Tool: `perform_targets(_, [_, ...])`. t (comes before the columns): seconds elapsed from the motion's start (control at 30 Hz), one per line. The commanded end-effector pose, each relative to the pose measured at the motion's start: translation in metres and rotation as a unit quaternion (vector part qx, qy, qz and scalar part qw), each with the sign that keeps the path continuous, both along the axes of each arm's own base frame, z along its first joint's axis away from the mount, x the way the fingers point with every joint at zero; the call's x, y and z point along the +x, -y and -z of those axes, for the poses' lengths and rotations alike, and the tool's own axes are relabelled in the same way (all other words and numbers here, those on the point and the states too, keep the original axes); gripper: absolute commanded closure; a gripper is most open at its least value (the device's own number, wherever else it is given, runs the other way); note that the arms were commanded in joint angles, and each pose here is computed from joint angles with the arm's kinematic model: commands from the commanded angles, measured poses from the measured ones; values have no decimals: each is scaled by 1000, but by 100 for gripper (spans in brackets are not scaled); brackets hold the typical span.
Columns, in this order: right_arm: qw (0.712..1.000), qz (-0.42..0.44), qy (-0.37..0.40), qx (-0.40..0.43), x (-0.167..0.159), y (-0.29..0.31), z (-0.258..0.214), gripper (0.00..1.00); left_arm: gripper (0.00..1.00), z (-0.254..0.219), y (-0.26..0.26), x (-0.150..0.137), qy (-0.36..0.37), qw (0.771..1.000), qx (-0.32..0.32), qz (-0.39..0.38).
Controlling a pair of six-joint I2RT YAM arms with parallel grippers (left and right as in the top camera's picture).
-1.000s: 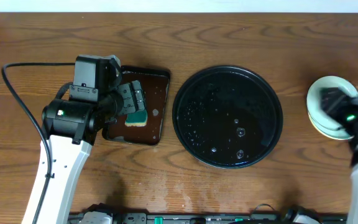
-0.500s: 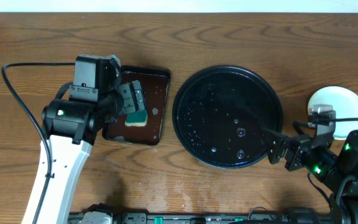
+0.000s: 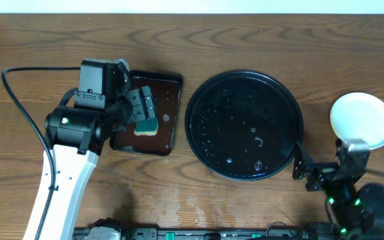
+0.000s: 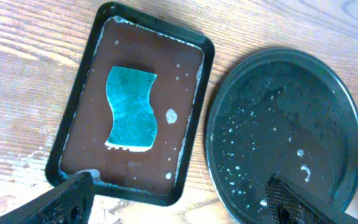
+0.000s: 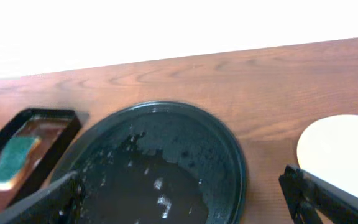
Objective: Clean dirty plates on tray and stack at the side
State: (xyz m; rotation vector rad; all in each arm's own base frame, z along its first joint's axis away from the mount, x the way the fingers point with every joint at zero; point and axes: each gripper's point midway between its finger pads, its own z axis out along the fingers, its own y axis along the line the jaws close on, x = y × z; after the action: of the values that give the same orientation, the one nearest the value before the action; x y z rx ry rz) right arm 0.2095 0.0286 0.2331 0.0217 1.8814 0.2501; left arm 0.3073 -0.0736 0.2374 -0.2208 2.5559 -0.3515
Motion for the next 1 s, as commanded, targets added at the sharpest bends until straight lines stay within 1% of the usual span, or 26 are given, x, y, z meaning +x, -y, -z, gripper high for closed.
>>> perform_targets(0.0, [999,18,29,-11,2,8,28,1,12,-6,2,1,5,1000,-6,4])
perform_targets(0.1, [999,16,51,-9,6,7,47,1,12,-6,2,1,5,1000,-6,4])
perform_targets(0.2, [998,15,52,-9,16,6,62,1,12,-6,2,1,5,1000,-6,4])
perform_targets(0.37, [994,23,102,-10,31,9,69,1,12,-6,2,1,5,1000,-6,4])
perform_targets(0.5, [992,23,125,-9,36,9,72,1,12,-5,2,1,5,1000,-6,4])
perform_targets(0.87, [992,23,123,-9,36,8,73,1,12,-6,2,1,5,1000,-6,4])
perform_targets(0.97, [994,2,107,-7,36,-2,80,1,12,-6,2,1,5,1000,-6,4])
